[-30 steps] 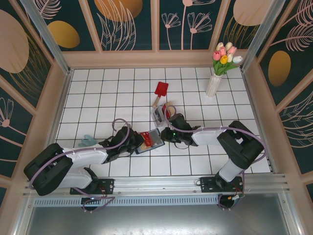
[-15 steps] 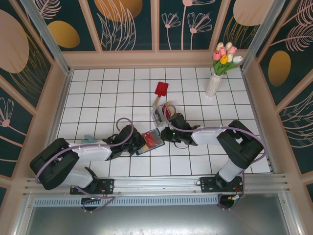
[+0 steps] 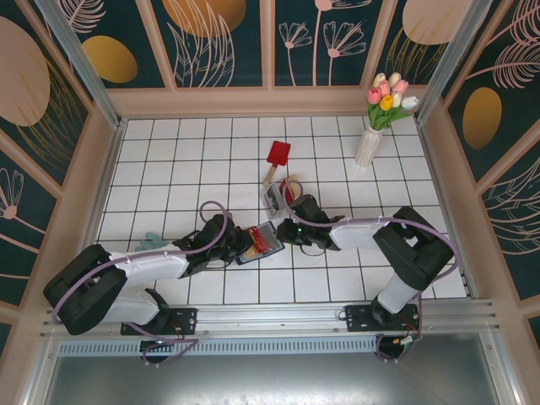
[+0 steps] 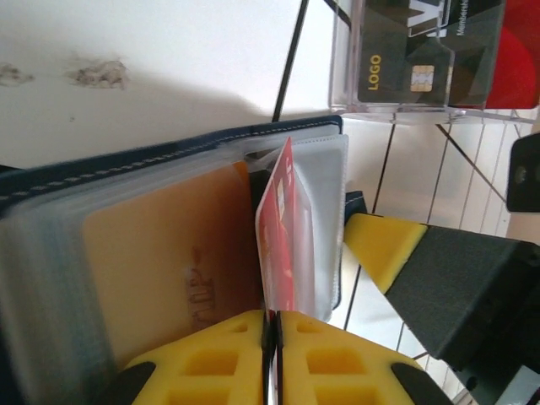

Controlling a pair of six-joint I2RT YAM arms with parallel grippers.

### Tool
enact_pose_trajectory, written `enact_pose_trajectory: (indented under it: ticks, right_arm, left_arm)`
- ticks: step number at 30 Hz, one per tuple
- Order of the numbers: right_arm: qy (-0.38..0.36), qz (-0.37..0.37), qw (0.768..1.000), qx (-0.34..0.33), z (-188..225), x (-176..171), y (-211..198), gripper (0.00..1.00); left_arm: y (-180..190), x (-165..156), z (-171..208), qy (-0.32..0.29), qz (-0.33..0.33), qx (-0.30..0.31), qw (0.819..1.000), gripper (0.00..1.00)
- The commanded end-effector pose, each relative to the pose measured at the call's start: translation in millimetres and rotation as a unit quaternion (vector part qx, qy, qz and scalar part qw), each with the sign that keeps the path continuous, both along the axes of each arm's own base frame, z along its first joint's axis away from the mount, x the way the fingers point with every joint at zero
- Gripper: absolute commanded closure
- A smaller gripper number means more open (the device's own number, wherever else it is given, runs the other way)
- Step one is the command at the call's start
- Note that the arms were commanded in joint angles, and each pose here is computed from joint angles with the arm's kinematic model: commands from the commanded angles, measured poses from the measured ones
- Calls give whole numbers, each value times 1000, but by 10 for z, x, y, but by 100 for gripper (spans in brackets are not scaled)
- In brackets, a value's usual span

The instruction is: Put the credit cards into the card holder

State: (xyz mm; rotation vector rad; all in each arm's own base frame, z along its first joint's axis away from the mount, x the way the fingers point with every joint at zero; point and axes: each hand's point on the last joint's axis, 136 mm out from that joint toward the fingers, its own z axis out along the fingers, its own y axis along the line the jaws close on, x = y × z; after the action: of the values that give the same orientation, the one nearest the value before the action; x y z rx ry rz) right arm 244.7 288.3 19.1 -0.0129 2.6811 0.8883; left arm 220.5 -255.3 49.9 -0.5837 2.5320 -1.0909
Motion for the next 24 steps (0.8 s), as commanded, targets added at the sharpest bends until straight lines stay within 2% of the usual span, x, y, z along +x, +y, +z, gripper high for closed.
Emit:
enact_pose_trajectory:
  ticks: [1,4,7,11,17,24]
  right_arm:
    - [33,18,999,-17,-165,-164,21,85]
    - [33,18,999,-17,-168,-168,20,85]
    - [34,17,999,-20,-179,-169,12,85]
    - [34,14,999,-24,-192,-169,-8,85]
    - [33,15,999,-27,-192,-165,-9,85]
    - [35,18,999,-25,-202,-182,7,85]
  left_arm:
    - [-115,11,95,-13,-11,-33,999,83]
    - [-118,15,139,-19,-10,-42,999,81]
    - [-93,-11,120,-16,-11,-37,999,92]
    - [50,-85,-59,8,1,-3,1000,100]
    - [212,-160,-192,29,15,33,999,100]
    - [107,-233,-220,44,-15,17,999,100]
